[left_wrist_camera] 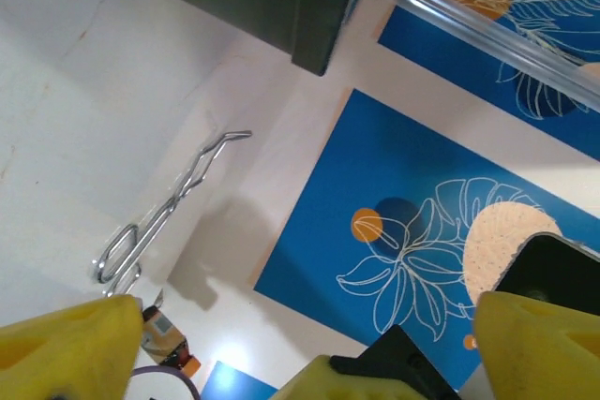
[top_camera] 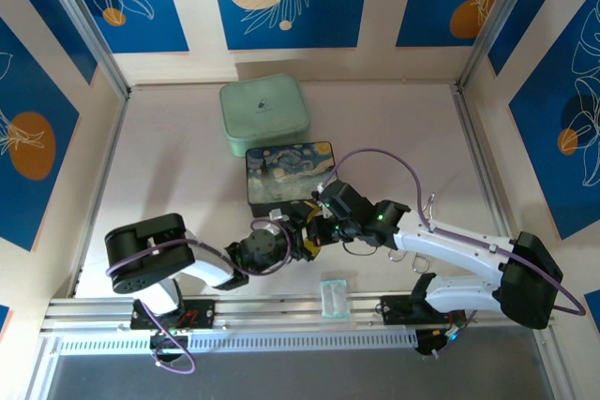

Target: Unlock a padlock with a key

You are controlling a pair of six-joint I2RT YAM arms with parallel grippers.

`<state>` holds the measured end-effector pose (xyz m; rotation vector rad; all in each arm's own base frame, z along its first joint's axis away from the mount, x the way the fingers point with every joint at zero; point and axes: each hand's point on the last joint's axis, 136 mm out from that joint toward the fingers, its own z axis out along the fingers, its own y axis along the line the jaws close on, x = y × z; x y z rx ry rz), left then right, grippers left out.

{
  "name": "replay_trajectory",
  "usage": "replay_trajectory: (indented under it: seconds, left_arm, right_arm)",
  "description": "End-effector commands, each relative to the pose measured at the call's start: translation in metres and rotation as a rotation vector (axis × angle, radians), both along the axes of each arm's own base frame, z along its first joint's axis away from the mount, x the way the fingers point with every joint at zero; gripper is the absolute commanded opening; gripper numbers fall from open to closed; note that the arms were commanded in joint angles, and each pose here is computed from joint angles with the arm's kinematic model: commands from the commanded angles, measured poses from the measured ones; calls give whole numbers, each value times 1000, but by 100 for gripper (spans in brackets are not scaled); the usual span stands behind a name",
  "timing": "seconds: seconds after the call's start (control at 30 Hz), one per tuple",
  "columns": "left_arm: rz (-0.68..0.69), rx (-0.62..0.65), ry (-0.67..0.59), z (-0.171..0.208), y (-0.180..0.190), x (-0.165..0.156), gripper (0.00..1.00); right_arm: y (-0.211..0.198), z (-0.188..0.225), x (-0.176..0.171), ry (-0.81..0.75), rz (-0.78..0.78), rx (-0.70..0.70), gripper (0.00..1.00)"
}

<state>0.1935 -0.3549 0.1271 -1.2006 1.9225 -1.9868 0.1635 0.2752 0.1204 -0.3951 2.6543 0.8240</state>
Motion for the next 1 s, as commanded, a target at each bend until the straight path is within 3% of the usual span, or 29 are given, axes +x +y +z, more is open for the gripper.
replay_trajectory:
  seconds: [0.0,0.33,0.5,0.97]
  left_arm:
    - [37,-38,-4,5,8,0,81]
    - [21,32,35,-15,10,-4,55]
    - [37,63,35,-20,17,-3,34]
    - [67,240,-5,-14,50,0,0]
  right_arm:
    - [4,4,-3,2,2,36,2]
    - [-7,6,-4,-7,-32,36,2]
    - [-11,4,-3,-9,-39,23,2]
    - [-10,3,2,-7,-34,35,2]
